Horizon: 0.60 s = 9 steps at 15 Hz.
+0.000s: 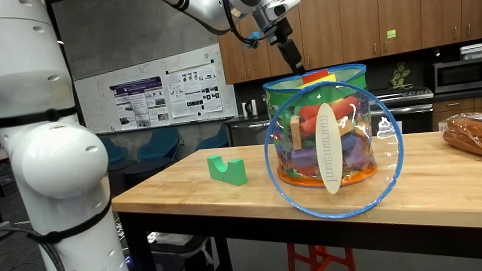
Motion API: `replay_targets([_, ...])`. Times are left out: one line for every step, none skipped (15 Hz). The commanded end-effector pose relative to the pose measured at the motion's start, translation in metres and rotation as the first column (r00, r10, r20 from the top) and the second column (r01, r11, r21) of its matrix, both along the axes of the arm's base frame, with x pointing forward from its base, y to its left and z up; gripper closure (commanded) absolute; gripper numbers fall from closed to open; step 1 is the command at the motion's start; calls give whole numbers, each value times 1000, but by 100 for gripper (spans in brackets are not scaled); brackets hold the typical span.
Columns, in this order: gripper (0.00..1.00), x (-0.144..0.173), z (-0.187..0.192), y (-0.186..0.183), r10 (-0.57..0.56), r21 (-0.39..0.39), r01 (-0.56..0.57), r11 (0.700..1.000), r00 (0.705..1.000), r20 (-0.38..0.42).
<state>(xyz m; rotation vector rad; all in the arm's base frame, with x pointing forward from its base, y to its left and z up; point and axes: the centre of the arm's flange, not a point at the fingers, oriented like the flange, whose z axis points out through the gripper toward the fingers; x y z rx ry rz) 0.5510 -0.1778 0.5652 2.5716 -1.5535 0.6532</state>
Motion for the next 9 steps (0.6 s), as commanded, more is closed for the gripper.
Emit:
replay_targets([0,20,10,0,-34,-19,33,999,999,-9])
replay_targets([0,23,10,0,-36,-24,36,999,999,-9])
replay_targets([0,26,10,0,-39,-25,38,999,999,-12])
replay_targets([0,29,10,0,-41,-26,41,999,999,-15])
replay_targets([0,31,8,0,-45,-30,44,999,999,-22])
replay_targets([0,31,6,-2,-52,-33,51,998,998,-34])
replay_targets([0,31,3,-4,-60,-31,58,998,997,-44])
replay_targets([0,31,0,-7,-67,-31,65,997,996,-52])
replay_targets([0,31,-3,-10,-75,-32,73,997,995,-62])
